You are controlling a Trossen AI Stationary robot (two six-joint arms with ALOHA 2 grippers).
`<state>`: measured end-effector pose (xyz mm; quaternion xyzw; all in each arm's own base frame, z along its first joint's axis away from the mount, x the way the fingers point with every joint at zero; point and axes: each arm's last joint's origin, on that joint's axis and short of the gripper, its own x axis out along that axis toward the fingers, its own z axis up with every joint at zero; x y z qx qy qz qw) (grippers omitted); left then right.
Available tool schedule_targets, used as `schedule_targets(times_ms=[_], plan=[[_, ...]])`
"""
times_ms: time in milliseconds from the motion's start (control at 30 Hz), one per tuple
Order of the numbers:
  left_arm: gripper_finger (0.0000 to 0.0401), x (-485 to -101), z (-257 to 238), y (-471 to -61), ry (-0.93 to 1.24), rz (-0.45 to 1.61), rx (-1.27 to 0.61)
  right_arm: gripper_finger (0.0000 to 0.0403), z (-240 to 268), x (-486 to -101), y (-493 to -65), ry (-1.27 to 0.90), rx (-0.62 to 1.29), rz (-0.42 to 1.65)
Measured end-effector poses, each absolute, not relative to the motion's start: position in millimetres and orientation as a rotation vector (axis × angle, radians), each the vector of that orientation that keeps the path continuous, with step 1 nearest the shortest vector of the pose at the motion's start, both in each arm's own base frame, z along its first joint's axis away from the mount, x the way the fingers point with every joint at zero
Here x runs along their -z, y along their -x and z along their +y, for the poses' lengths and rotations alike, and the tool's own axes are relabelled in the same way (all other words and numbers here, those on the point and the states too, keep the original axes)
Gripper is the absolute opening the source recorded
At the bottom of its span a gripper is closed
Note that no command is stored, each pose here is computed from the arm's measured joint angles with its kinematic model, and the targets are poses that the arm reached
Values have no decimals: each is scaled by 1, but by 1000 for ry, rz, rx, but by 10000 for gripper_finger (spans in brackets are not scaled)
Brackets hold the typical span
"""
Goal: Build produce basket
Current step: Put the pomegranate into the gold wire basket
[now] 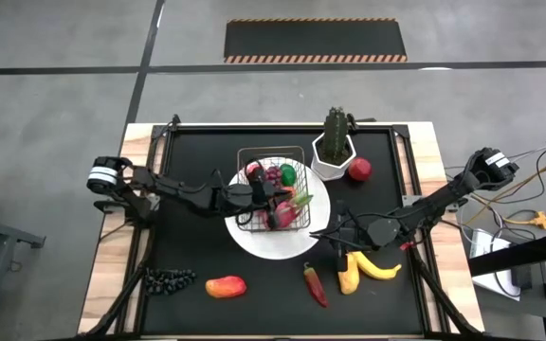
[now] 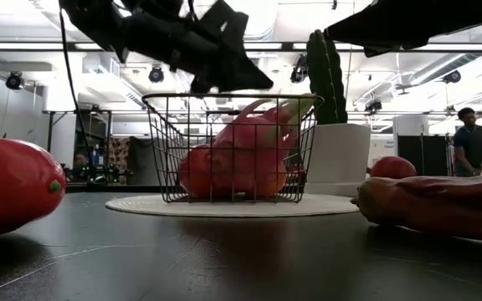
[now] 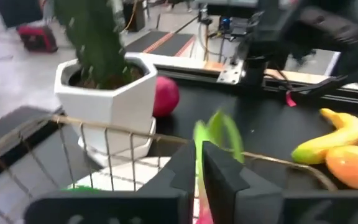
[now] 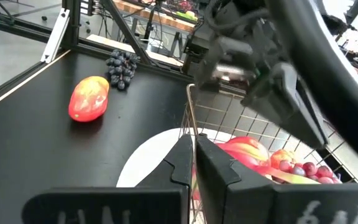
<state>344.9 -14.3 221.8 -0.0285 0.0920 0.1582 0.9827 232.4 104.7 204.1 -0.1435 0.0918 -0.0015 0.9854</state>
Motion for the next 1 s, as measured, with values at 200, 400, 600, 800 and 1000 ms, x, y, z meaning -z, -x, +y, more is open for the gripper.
schedule_targets(times_ms=[200,400,600,800,1000], plan=[[10,-248,-38,-327,-83,178,-225,9,105,-203,-232,275,4,199],[10,-268,-68,-302,-180,202,-109,9,102,-203,-232,81,93,191],[10,-279,-85,-286,-208,198,-39,44,94,-215,-229,-67,158,143],[10,-283,-88,-281,-304,192,-16,130,79,-237,-230,-228,251,226],[10,-292,-84,-274,-403,180,-60,215,56,-258,-234,-194,433,494]])
